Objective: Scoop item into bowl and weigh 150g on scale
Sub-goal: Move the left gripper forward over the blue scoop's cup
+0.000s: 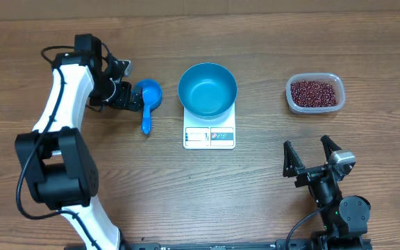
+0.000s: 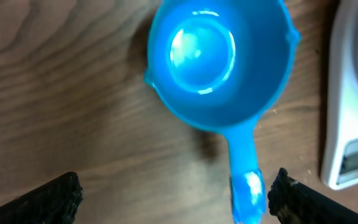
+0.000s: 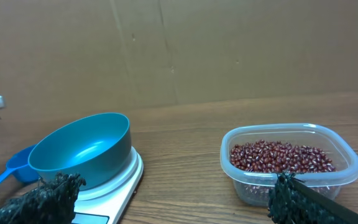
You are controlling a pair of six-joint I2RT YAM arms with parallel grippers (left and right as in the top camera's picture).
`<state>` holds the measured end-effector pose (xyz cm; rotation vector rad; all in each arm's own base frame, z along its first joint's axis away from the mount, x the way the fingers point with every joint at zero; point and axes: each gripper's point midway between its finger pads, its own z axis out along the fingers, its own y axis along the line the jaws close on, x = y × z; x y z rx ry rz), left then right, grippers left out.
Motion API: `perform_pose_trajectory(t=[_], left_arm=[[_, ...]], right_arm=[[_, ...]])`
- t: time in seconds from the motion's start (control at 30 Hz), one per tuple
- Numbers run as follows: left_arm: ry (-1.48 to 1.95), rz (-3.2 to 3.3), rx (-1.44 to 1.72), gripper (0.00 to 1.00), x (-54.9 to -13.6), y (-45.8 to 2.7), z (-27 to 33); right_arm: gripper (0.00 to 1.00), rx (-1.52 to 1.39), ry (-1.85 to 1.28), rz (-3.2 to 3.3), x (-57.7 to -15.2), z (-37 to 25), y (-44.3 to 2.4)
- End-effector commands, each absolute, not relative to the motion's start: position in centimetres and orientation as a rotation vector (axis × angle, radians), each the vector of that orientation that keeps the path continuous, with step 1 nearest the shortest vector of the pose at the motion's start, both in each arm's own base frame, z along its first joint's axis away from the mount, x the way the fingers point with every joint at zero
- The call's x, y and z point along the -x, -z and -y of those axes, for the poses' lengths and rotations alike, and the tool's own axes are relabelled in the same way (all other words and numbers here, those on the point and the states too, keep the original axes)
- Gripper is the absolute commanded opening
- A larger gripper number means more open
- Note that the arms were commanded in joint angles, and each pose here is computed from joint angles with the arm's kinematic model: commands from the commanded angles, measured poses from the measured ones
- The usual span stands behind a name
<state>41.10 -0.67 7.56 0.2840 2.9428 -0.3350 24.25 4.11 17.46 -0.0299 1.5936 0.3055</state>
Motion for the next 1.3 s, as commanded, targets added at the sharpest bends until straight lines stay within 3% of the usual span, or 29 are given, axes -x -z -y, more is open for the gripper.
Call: perform_pose_trajectory(t=[0.0, 0.57, 1.27], left_arm=[[0.345, -2.919, -0.240, 1.00, -42.5, -7.1, 0.3], [0.122, -2.873, -0.150, 1.00, -45.0, -6.9, -0.7], [0.111, -2.797, -0.157, 1.00, -46.7, -7.0, 0.5]], right_arm=[[1.00, 0.037, -0.315, -1.591, -24.2, -4.3, -17.3], [1.00, 0.037, -0.315, -1.591, -24.2, -4.3, -17.3], [1.00, 0.037, -0.315, -1.591, -24.2, -4.3, -17.3]])
